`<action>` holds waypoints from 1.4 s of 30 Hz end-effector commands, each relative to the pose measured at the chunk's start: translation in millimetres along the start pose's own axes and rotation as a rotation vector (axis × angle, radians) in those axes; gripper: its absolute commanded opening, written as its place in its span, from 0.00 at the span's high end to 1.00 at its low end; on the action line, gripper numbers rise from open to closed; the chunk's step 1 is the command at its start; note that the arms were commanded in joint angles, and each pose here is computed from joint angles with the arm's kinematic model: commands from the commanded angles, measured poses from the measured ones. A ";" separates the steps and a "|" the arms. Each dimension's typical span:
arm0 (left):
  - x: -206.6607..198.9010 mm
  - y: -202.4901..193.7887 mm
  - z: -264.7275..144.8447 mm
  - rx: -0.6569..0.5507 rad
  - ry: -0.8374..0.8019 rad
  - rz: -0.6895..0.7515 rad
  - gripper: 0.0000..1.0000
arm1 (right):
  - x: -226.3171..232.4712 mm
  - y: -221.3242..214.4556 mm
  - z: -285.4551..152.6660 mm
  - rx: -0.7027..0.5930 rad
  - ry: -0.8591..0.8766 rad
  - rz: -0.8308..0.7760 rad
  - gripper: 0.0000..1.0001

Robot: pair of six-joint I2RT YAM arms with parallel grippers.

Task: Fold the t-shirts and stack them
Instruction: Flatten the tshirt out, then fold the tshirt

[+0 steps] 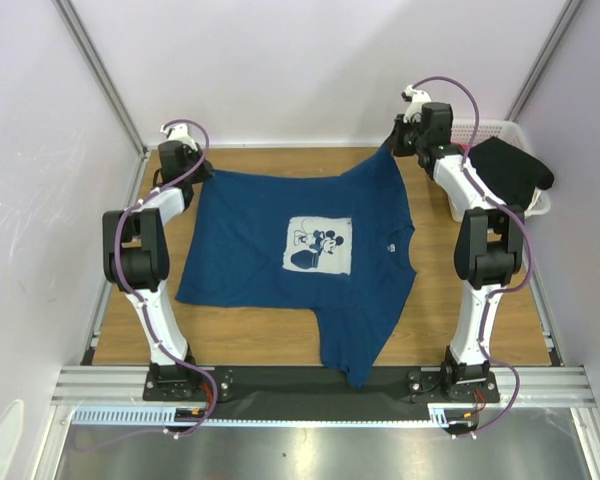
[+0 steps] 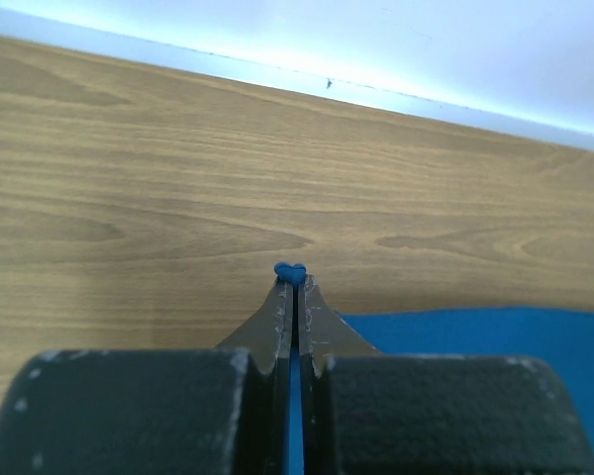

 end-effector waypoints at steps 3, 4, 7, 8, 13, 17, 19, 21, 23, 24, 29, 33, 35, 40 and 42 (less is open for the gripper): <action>5.6 28.6 -17.8 -0.074 -0.047 0.091 1.00 | 11.5 32.7 -44.5 -0.079 -0.006 -0.060 1.00; 9.4 27.9 -19.6 -0.074 -0.042 0.086 1.00 | 12.2 31.7 -47.7 -0.079 -0.007 -0.060 1.00; 14.5 27.1 -28.3 -0.079 -0.044 0.088 1.00 | 15.2 28.4 -62.0 -0.082 -0.016 -0.064 1.00; 16.4 25.3 -31.7 -0.078 -0.039 0.090 1.00 | 15.4 27.5 -64.7 -0.084 -0.021 -0.064 1.00; 22.5 20.5 -37.7 -0.069 -0.039 0.083 1.00 | 15.3 18.7 -78.7 -0.073 -0.043 -0.059 1.00; 20.3 15.3 -43.5 -0.068 -0.055 0.079 1.00 | 16.8 13.7 -86.6 -0.065 -0.046 -0.051 1.00; 19.1 17.0 -47.6 -0.076 -0.056 0.081 1.00 | 17.0 12.4 -90.4 -0.063 -0.052 -0.054 1.00; 20.5 12.0 -50.3 -0.067 -0.051 0.088 1.00 | 17.5 9.3 -95.9 -0.056 -0.060 -0.053 1.00; 20.5 10.1 -54.5 -0.060 -0.054 0.100 1.00 | 16.8 3.1 -99.1 -0.040 -0.069 -0.051 1.00; 19.0 9.1 -56.1 -0.057 -0.061 0.103 1.00 | 17.5 5.2 -103.5 -0.046 -0.075 -0.053 1.00; 18.9 1.8 -70.4 -0.043 -0.048 0.113 1.00 | 24.9 -12.8 -118.4 -0.014 -0.073 -0.025 1.00; 22.5 -9.0 -82.0 -0.017 -0.032 0.139 1.00 | 30.1 -22.4 -141.1 -0.016 -0.092 -0.013 1.00; 24.6 -16.6 -86.1 0.005 -0.032 0.172 1.00 | 31.9 -29.1 -148.8 -0.005 -0.095 -0.007 1.00; 25.7 -25.8 -96.6 0.054 -0.045 0.236 1.00 | 38.3 -52.1 -166.2 0.043 -0.090 0.027 1.00; 25.3 -28.6 -100.0 0.072 -0.048 0.249 1.00 | 41.9 -60.8 -169.1 0.062 -0.078 0.040 1.00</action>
Point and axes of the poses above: each gripper's point midway between its finger pads, its own z axis out along the fingers, its own x axis along the line the jaws close on, y = z × x, the point moved 4 cm from there along -z, back along the fingers, and after that the axes turned 3 degrees about -z, right-handed, at the moved point
